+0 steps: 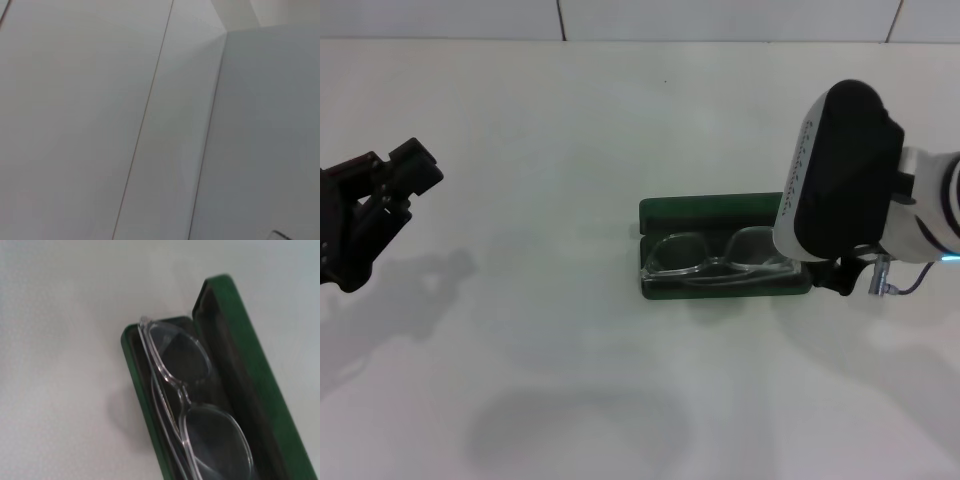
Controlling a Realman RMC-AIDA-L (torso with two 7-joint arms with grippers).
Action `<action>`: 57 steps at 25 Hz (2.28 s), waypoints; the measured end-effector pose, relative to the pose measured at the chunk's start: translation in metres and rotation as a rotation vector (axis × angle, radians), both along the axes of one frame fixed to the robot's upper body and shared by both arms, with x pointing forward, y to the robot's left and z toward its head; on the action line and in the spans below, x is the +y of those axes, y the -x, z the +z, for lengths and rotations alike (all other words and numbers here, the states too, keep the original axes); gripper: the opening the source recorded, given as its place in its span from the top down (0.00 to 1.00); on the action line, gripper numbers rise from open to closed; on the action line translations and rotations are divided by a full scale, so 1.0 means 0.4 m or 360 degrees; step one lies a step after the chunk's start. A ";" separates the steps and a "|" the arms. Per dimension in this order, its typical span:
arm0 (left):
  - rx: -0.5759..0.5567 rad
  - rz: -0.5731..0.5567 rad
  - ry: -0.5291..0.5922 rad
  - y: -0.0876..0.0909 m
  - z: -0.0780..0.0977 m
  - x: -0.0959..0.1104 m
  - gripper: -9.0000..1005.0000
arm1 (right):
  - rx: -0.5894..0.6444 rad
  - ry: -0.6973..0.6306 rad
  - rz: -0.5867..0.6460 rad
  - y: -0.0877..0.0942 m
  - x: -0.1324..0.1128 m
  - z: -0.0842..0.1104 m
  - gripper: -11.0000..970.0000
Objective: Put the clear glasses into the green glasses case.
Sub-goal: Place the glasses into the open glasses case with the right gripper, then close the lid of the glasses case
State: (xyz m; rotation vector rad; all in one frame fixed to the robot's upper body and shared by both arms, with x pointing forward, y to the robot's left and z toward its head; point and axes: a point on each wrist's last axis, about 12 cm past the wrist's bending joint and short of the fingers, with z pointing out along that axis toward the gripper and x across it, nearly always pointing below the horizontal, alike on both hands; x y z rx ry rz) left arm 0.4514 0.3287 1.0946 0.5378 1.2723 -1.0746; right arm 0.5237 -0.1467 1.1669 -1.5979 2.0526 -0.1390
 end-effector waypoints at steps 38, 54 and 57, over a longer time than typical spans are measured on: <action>-0.0012 -0.0342 -0.0071 -0.117 0.042 -0.119 0.84 | -0.0292 -0.1239 0.0000 -0.015 -0.243 0.163 0.94; 0.0303 -0.0405 -0.0457 -0.304 0.001 -0.379 0.84 | -0.0348 -0.2057 -0.0163 0.131 -0.593 -0.035 0.94; 0.0314 -0.0410 -0.0521 -0.314 -0.003 -0.400 0.83 | -0.0400 -0.2099 -0.0274 0.166 -0.642 -0.057 0.93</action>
